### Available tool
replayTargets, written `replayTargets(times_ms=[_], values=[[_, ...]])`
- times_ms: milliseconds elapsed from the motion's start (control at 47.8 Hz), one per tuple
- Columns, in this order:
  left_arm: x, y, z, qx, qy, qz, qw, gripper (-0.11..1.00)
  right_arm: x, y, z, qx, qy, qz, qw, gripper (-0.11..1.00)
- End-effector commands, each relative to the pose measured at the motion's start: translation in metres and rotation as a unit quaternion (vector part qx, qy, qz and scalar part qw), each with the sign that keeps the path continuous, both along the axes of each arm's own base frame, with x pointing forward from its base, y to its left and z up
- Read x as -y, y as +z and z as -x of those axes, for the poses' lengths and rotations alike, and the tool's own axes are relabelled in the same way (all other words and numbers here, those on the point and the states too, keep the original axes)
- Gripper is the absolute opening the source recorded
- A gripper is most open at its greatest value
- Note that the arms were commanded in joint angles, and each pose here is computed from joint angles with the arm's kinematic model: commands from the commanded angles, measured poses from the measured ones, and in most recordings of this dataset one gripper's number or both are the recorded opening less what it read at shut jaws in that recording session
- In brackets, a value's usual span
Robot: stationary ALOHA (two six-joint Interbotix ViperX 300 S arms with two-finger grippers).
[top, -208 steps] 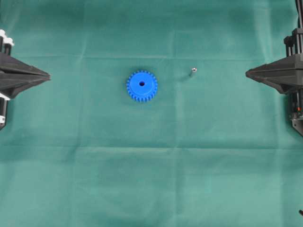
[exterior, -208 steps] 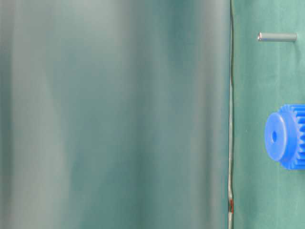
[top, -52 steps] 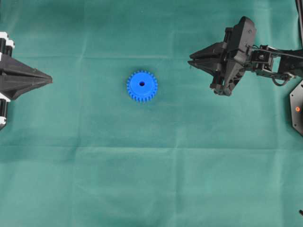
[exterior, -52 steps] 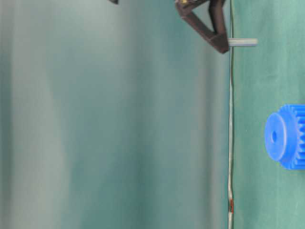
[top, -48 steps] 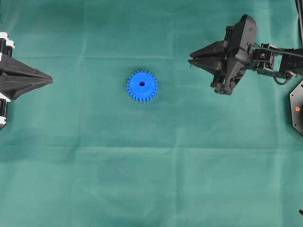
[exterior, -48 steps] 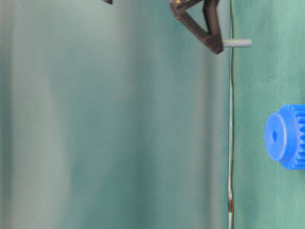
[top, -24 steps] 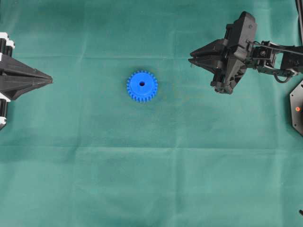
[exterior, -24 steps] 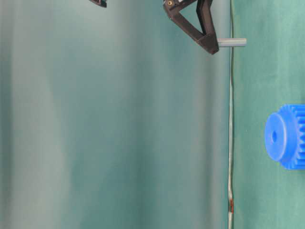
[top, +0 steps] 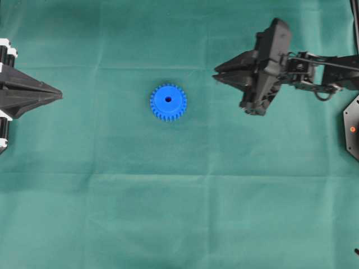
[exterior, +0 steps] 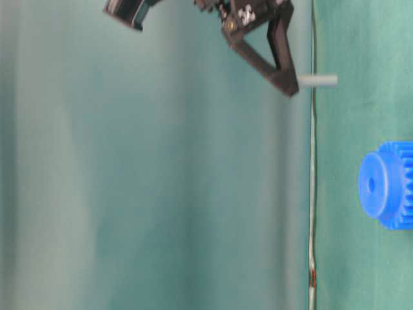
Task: Insert the shaft placed at a random location into the center hole of the medium gear at another random location.
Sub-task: 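Carry the shaft left and position it above the gear's center hole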
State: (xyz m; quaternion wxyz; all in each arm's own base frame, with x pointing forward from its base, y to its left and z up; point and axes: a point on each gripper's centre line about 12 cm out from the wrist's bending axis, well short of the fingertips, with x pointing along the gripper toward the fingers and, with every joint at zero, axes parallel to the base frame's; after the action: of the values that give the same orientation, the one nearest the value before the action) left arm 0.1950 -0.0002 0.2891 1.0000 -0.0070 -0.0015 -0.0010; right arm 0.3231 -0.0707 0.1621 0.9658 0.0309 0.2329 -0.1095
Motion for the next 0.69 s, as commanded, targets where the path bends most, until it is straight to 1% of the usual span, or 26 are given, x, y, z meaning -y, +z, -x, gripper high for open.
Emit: replayTargets(times_ms=[0, 209, 356, 669], values=[[-0.001, 0.009, -0.002, 0.011, 0.001, 0.000, 0.9999, 0.00, -0.003, 0.014, -0.018, 0.024, 0.011, 0.008, 0.9996, 0.13], [0.000, 0.009, -0.002, 0.011, 0.001, 0.000, 0.9999, 0.00, -0.009, 0.019, -0.048, 0.033, 0.027, 0.010, 0.9990, 0.13], [0.000, 0.009, -0.002, 0.011, 0.001, 0.000, 0.9999, 0.00, -0.012, 0.020, -0.063, 0.031, 0.033, 0.009, 0.9989, 0.13], [0.000, 0.008, -0.002, 0.008, 0.001, 0.000, 1.0000, 0.00, -0.015, 0.018, -0.085, 0.029, 0.041, 0.008, 0.9987, 0.13]])
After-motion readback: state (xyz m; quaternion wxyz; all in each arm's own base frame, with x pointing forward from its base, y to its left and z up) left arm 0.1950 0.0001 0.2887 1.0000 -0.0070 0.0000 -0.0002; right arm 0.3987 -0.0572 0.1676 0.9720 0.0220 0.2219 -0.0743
